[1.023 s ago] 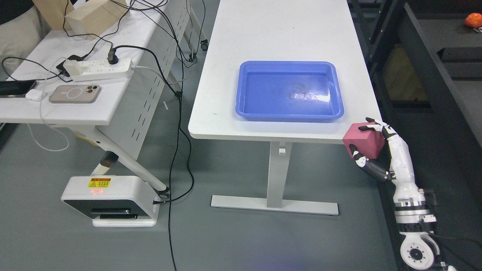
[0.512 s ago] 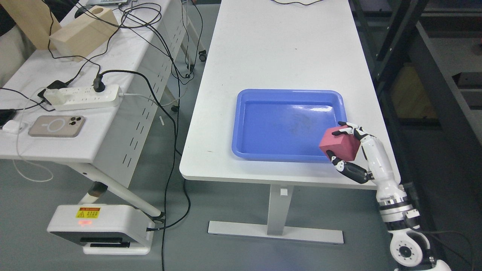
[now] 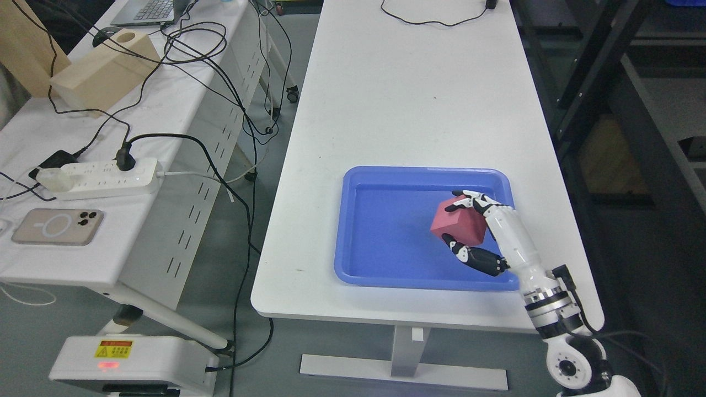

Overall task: Pick pink block from left shelf to tray
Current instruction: 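Lower the pink cube into the blue tray with the right hand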

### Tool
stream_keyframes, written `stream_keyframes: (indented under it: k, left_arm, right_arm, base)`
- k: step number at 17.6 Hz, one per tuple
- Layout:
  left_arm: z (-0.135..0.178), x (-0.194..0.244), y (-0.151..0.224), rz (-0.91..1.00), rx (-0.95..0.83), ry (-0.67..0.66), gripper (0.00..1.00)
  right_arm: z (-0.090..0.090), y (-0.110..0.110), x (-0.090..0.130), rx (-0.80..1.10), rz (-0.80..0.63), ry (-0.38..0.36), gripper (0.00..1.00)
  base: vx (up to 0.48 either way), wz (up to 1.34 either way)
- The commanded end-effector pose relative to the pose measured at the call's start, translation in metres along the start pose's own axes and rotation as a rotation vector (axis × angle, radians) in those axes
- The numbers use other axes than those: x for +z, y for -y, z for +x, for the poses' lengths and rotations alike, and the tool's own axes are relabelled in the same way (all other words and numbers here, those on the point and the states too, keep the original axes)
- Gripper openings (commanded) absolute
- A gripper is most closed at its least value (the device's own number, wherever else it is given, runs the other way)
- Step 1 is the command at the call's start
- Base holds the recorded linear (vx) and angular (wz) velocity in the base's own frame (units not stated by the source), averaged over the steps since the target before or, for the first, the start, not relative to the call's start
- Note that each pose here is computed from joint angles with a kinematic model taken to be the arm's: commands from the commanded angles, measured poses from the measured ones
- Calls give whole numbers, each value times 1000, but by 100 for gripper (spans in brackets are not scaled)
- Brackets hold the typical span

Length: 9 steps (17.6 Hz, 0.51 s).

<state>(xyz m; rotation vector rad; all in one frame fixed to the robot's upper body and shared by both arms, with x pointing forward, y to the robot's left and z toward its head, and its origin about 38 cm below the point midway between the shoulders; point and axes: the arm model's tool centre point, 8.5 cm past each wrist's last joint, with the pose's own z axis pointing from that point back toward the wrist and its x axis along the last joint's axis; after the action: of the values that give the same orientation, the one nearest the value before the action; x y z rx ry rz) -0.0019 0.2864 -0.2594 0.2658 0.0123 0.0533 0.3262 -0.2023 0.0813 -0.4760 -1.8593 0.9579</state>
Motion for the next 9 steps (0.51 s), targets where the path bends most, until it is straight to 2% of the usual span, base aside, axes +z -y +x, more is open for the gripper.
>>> stream_keyframes:
  k: [1, 5, 7, 9]
  left_arm:
    - [25, -1, -9, 14, 9, 47, 100]
    - [25, -1, -9, 14, 9, 47, 100]
    - [25, -1, -9, 14, 9, 47, 100]
    - [25, -1, -9, 14, 9, 47, 100]
  right_arm:
    - [1, -6, 7, 47, 61, 9, 6]
    - [-13, 4, 19, 81, 73, -13, 27]
    - [-16, 7, 20, 85, 67, -29, 43]
    - [-17, 5, 24, 72, 71, -36, 54]
  base:
    - [113, -1]
    - [85, 0]
    - [43, 0]
    - [30, 0]
